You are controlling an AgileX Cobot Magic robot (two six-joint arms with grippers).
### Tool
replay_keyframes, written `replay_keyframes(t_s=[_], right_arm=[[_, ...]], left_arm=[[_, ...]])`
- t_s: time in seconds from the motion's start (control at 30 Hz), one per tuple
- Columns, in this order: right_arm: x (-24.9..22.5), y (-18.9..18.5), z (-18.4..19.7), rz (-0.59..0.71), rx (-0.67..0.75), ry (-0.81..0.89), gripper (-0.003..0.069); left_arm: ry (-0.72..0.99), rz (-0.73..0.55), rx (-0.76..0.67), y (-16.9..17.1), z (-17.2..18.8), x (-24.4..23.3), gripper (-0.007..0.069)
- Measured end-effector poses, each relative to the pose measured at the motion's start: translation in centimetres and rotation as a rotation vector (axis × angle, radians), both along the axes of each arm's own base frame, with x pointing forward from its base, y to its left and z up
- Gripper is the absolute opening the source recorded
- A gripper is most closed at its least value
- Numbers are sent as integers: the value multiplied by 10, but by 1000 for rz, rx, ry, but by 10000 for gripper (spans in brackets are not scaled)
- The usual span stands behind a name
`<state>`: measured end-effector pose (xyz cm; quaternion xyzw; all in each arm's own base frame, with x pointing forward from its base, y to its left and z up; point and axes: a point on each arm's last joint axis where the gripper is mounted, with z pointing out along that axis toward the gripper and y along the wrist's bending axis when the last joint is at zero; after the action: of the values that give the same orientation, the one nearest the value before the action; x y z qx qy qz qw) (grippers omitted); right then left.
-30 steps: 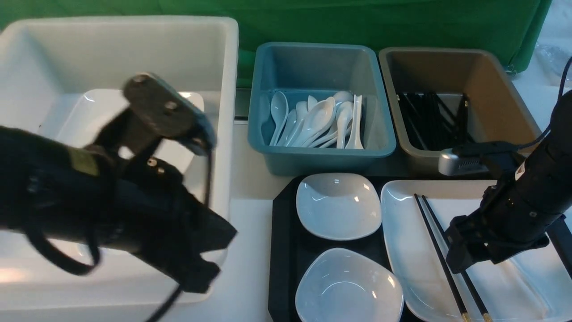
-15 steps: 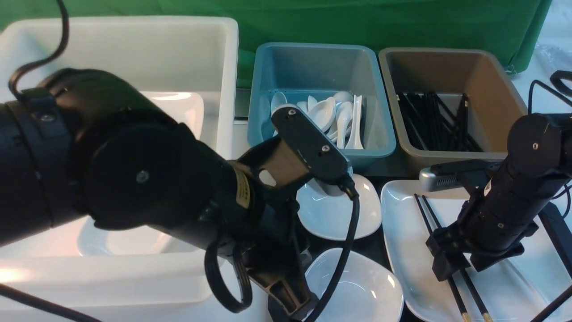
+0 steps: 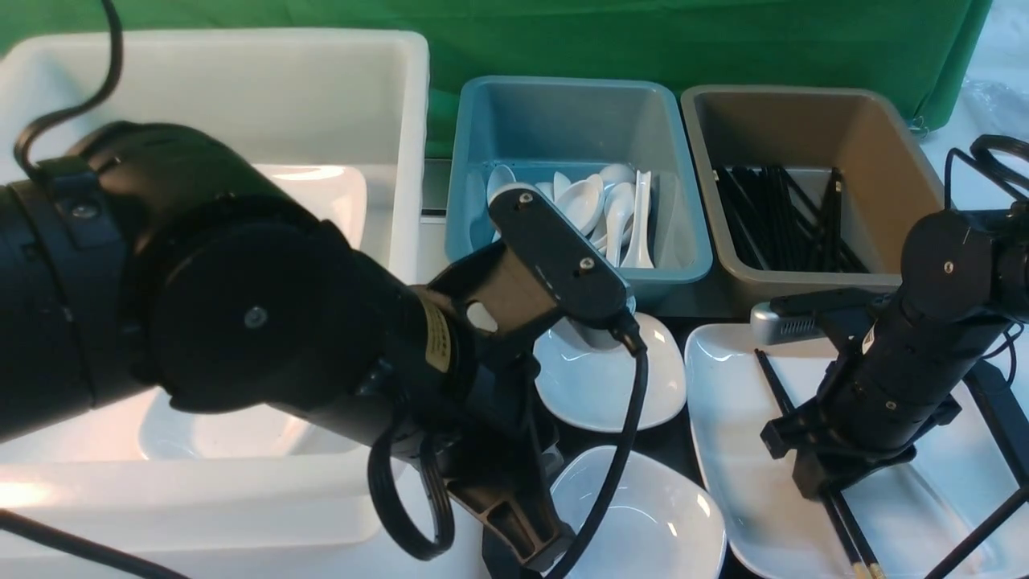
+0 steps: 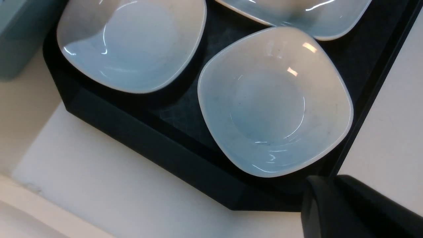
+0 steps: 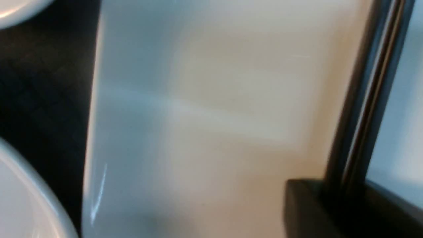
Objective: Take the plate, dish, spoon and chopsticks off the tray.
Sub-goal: Use the right arm to grab a pair of chopsticks from the plate
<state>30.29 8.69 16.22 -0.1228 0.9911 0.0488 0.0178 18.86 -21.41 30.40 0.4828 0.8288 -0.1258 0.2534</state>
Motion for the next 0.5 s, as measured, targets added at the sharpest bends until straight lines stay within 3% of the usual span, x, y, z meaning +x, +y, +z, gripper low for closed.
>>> replay_keyframes(t_s=[0.03, 0.33, 0.5], right_arm=[[0, 0, 0, 0, -1, 4, 132], [-11, -2, 18, 5, 4, 34, 143], [-31, -6, 65, 37, 31, -45, 143]], left_arm=[[0, 0, 0, 0, 0, 0, 11], [-1, 0, -1, 0, 0, 0, 11], [-24, 5, -26, -2, 2, 2, 11]])
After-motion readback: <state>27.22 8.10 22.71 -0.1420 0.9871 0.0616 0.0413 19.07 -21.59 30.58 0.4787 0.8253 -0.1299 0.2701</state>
